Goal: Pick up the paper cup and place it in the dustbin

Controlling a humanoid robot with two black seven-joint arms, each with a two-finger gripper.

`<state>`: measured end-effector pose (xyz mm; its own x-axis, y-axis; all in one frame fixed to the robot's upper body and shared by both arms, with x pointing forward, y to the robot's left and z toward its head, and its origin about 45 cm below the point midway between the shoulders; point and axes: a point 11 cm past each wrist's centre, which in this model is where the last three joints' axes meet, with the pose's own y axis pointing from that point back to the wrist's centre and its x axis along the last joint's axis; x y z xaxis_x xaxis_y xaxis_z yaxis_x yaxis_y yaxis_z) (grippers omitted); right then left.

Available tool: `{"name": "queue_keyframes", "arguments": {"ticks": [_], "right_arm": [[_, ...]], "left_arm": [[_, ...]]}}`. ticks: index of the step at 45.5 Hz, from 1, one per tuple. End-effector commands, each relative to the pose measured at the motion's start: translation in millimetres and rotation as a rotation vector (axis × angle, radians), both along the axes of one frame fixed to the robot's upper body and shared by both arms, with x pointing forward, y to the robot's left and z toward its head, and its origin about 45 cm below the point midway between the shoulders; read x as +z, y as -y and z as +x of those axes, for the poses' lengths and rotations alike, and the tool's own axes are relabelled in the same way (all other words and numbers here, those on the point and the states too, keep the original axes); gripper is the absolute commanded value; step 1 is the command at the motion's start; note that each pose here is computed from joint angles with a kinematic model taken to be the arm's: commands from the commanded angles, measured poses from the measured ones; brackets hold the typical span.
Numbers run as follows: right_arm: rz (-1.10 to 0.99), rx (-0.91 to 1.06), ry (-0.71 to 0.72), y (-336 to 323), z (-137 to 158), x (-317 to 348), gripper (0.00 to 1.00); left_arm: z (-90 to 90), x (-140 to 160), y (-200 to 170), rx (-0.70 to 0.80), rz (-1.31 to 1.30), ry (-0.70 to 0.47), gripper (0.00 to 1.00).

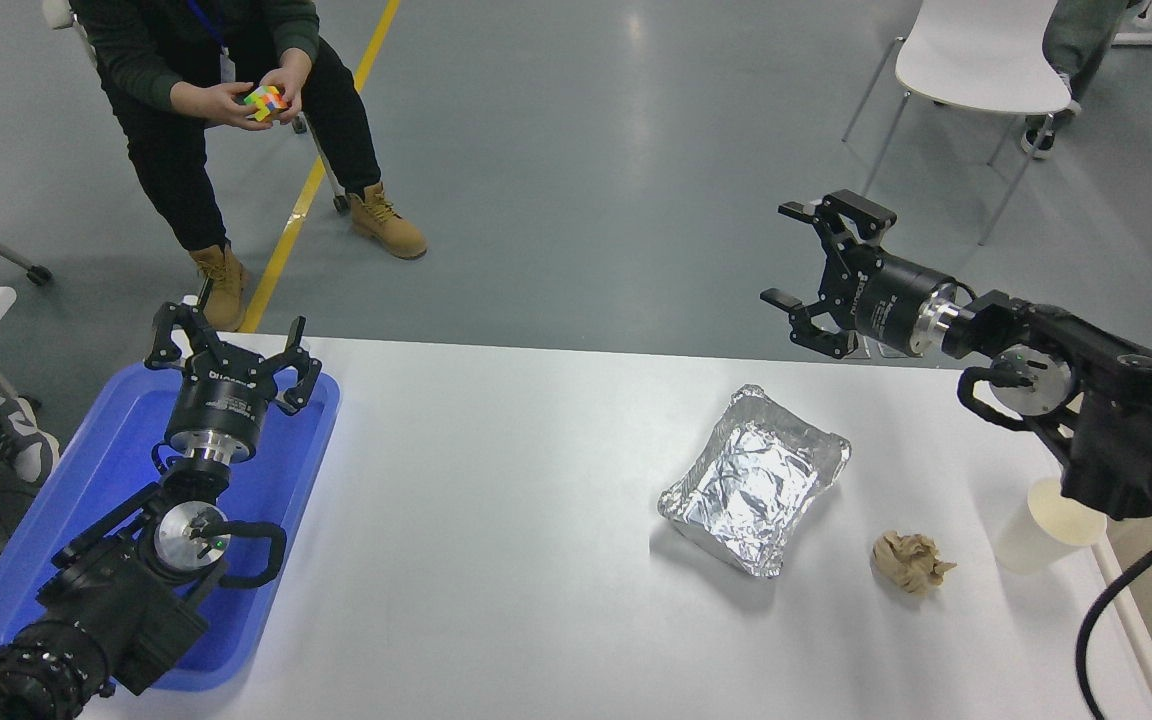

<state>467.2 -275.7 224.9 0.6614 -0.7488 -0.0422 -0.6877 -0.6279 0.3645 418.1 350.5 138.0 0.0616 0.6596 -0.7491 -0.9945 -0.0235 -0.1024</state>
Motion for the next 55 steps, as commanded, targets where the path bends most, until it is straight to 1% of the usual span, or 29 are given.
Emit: {"name": "queue_keyframes", "arguments": {"ticks": [1,9,16,22,29,35,40,48,55], "right_arm": [[-0.245,0.190,0.023,-8,-9,16,1.00],[-0.427,0.334,0.021,-9,-22,28,1.00],[-0.632,0.476,-0.001,-3,-38,35,1.00],[-0.797,0.602,-0.041,4,-55,31,1.00],[-0.987,0.770,-0.054,9,-76,36,1.00],[-1.040,0.876,-0.086,5,-99,42,1.00],[-1.080,0.926,-0.129,9,-115,48,1.00],[-1.125,0.953,-0.187,14,-125,62,1.00],[-1.082,0.897,-0.267,14,-126,79,1.00]], "left_arm": [[0.0,0,-1,0.001,0.001,0.001,1.00],[0.0,0,0,0.000,0.000,0.001,1.00],[0.0,0,-1,0.000,0.001,0.000,1.00],[0.0,0,-1,0.000,0.001,0.000,1.00],[0.0,0,-1,0.000,0.001,0.000,1.00],[0.0,0,-1,0.000,0.001,0.000,1.00],[0.0,0,-1,0.000,0.001,0.000,1.00],[0.0,0,-1,0.000,0.001,0.000,1.00],[0.0,0,-1,0.000,0.001,0.000,1.00]]}}
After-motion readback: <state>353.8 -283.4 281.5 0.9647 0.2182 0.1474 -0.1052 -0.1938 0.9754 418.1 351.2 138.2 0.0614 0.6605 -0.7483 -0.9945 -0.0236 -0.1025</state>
